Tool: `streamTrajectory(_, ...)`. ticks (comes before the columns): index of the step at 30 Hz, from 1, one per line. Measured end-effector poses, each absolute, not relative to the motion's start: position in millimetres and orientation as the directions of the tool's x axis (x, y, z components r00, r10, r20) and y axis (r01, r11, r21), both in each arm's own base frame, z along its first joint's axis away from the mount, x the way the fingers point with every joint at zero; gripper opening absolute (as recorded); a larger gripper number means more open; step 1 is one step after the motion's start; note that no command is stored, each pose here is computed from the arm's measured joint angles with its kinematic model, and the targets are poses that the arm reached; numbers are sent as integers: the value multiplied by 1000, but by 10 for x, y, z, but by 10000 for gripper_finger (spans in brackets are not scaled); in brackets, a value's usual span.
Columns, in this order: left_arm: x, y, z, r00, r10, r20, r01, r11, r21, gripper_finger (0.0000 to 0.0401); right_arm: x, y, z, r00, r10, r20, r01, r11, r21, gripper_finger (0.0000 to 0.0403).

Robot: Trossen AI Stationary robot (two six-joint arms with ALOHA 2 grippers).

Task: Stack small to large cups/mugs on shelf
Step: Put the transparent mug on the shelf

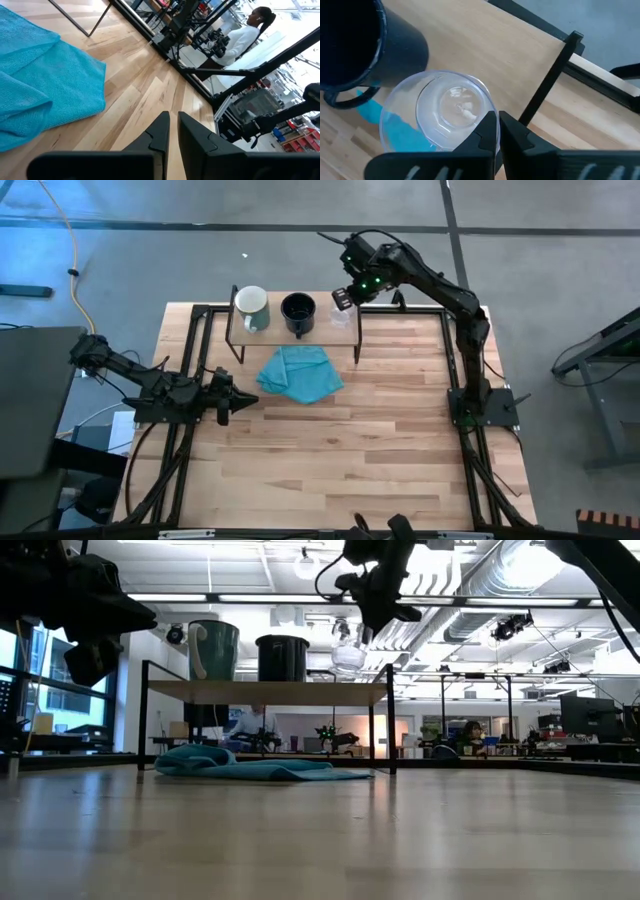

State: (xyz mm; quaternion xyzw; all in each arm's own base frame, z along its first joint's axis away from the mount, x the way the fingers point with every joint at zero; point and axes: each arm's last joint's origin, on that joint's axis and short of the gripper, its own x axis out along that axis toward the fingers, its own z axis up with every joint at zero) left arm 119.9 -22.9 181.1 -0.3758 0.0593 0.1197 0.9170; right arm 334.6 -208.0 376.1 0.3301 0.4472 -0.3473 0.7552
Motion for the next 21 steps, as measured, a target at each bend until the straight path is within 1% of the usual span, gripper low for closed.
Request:
streamTrajectory(11, 1199, -228, 1811, 964, 175, -199, -265, 689, -675, 26, 3419, -2108, 3674, 352, -224, -909, 813, 555, 177, 0)
streamTrajectory(21, 1199, -229, 1812, 964, 175, -198, -264, 686, -678, 26, 3473, -2112, 3565, 322, -187, -928, 808, 565, 167, 0)
